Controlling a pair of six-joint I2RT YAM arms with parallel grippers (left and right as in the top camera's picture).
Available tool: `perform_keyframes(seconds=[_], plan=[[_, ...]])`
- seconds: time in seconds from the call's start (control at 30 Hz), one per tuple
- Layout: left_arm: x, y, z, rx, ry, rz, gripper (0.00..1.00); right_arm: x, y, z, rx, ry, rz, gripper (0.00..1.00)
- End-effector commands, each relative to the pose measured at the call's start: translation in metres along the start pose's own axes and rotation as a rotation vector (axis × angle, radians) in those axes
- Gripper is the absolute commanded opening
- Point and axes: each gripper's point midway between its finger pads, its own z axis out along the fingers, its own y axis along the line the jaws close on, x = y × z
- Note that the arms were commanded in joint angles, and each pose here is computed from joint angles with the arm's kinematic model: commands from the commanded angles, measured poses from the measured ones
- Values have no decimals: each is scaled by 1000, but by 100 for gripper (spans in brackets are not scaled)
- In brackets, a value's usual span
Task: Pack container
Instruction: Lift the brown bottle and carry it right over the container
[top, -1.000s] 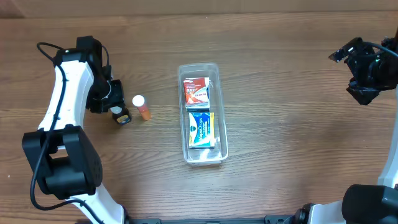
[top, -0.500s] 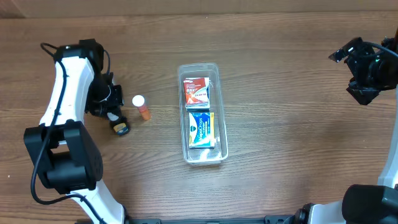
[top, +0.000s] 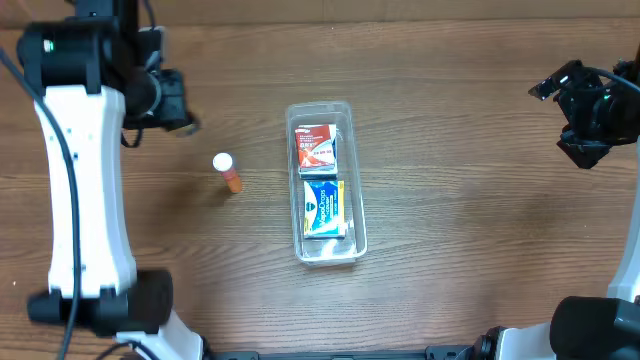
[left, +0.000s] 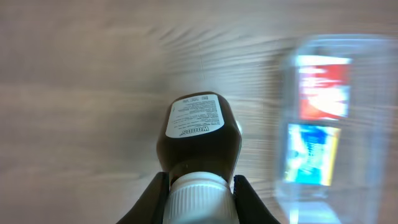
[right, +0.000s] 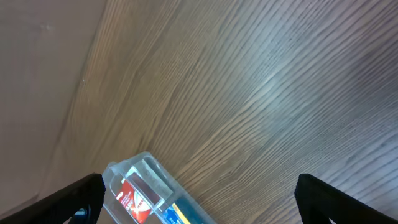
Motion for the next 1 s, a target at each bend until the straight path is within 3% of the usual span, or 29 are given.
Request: perform_keyframes(seconds=[0.0, 0.23, 0.47, 0.6, 0.8, 0.97], plan=[[14, -61, -39, 123, -86, 124, 10, -1, 3, -4, -14, -12, -7, 100], [51, -156, -38, 186, -65, 361, 10, -1, 3, -4, -14, -12, -7, 100], [87, -214, 6, 180, 5, 508, 11, -1, 3, -4, -14, -12, -7, 100], [109, -214, 40, 135, 107, 450, 9, -1, 3, -4, -14, -12, -7, 100], [135, -208, 77, 67, 215, 233, 8, -1, 3, -4, -14, -12, -7, 100], [167, -215, 96, 46, 287, 194, 8, -1, 3, -4, -14, -12, -7, 100]])
